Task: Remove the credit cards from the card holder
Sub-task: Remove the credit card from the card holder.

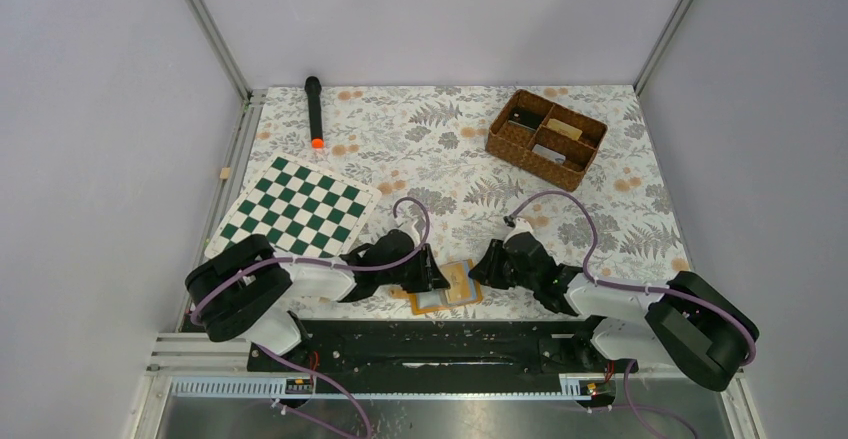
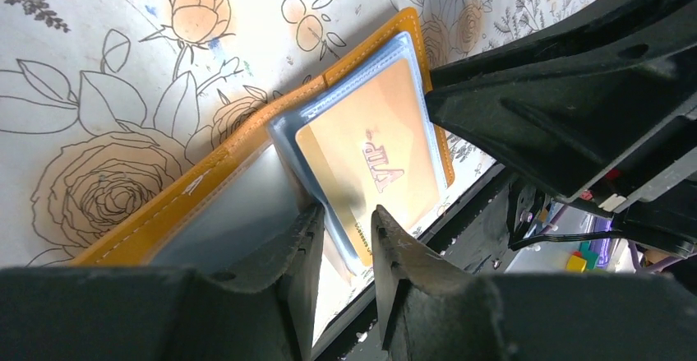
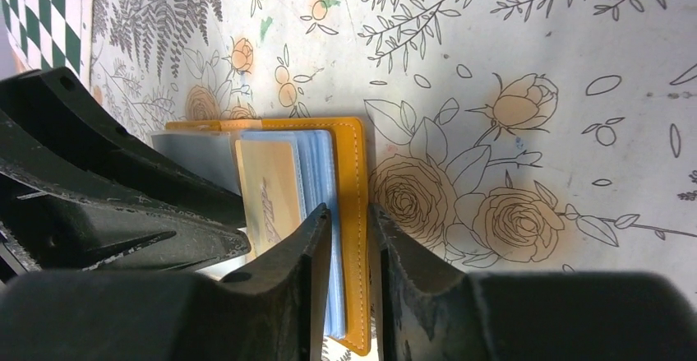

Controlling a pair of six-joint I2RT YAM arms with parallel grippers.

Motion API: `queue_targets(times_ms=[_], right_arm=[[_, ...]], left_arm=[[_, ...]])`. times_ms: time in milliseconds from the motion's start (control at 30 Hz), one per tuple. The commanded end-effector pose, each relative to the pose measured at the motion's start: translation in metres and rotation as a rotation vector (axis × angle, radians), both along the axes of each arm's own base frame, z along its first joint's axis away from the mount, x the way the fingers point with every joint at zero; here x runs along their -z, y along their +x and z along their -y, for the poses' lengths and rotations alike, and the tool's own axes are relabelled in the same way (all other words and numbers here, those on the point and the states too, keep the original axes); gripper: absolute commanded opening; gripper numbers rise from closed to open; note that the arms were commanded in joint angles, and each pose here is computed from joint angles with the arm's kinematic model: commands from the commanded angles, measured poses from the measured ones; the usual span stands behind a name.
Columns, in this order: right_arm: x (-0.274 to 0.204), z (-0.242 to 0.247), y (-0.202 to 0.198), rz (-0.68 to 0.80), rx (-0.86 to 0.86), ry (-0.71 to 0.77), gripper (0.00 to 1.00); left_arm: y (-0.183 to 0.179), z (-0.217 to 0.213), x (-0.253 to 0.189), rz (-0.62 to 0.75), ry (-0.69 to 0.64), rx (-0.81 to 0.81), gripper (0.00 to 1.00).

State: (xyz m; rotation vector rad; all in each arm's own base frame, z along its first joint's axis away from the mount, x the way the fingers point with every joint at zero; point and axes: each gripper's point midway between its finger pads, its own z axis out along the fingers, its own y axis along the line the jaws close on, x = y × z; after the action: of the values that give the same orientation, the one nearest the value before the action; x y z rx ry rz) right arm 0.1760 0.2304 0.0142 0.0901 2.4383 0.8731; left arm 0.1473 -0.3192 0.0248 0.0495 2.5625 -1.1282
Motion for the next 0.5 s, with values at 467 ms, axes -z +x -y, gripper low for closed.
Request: queue_targets(times_ms=[467], right_arm=[[0.032, 0.015, -0.04, -0.161, -0.013, -0.008, 0.4]], left_arm=[[0.001, 0.001, -0.017, 0.06, -0.172, -0.05, 0.29]])
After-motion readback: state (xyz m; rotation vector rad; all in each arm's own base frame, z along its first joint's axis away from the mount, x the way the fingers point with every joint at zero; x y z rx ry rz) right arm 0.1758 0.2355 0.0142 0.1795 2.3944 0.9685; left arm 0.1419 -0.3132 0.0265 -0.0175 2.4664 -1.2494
